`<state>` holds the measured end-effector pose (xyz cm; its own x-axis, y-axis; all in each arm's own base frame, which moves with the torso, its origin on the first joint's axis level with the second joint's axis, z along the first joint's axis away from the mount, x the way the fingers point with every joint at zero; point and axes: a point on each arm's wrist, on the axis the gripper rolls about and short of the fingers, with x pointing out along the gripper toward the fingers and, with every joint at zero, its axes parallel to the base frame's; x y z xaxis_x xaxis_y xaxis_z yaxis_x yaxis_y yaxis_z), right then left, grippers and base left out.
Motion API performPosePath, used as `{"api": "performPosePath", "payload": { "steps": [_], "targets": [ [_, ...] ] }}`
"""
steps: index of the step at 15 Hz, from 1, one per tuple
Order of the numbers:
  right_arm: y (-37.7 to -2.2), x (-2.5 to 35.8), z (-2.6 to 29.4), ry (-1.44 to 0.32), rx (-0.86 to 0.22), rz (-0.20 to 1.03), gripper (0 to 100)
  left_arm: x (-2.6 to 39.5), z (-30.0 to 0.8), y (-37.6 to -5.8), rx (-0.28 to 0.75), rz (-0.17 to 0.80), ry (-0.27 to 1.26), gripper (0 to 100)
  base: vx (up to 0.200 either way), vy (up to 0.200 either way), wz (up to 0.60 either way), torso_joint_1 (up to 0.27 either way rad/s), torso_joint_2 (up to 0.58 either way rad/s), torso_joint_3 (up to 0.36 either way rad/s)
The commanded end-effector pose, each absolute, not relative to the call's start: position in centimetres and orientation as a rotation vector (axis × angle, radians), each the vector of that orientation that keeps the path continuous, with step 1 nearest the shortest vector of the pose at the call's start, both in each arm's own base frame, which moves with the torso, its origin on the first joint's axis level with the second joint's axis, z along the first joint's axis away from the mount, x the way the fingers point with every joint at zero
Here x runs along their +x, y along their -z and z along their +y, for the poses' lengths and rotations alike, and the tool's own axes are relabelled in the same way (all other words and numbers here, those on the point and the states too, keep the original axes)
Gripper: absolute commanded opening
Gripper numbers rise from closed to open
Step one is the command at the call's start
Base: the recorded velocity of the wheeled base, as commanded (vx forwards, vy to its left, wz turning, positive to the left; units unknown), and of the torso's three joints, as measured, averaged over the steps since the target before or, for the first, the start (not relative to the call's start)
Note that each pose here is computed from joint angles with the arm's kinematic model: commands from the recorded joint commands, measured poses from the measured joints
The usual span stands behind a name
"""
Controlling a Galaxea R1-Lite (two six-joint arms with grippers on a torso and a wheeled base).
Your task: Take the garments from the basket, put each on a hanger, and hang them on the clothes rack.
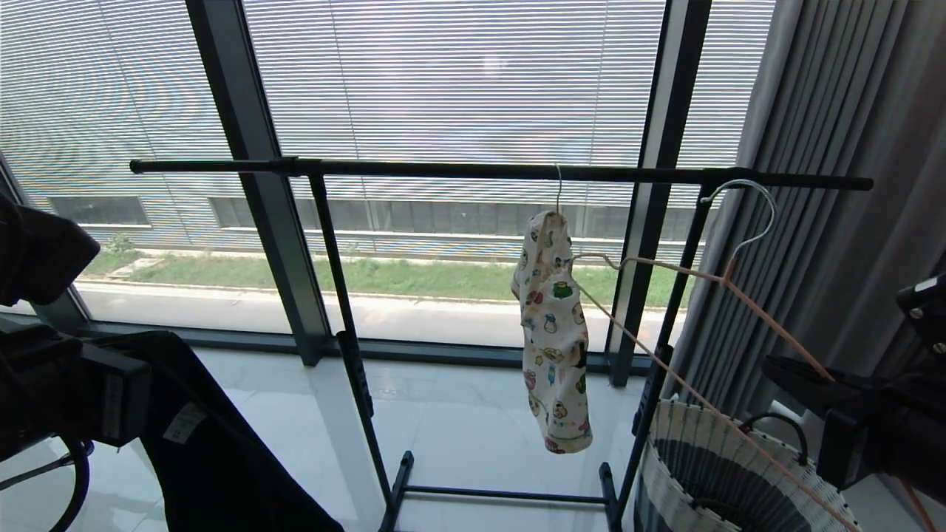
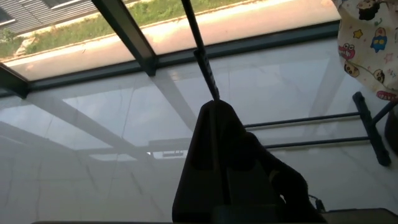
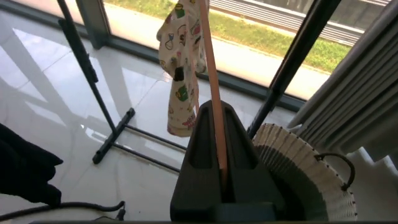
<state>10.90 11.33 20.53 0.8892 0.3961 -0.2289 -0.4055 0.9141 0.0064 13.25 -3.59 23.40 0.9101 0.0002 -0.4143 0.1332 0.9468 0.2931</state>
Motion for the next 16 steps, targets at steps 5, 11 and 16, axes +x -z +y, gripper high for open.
{"api": "performPosePath", "payload": {
  "steps": [5,11,16],
  "targets": [
    [-19.7,12.5,14.9,-0.621,-0.012,0.227,0,16.8,-5.9,-22.5,0.230,0.414,0.084,0,0.000,0.000,0.00,0.000,0.00,0.000],
    [-19.0,10.1,19.1,-0.906,0.018,0.243,0,23.5,-8.9,-23.4,0.154,0.350,0.066,0,0.000,0.000,0.00,0.000,0.00,0.000],
    [-19.6,8.9,20.2,-0.983,0.023,0.229,0,24.9,-9.5,-23.7,0.120,0.342,0.059,0,0.000,0.000,0.00,0.000,0.00,0.000]
  ]
}}
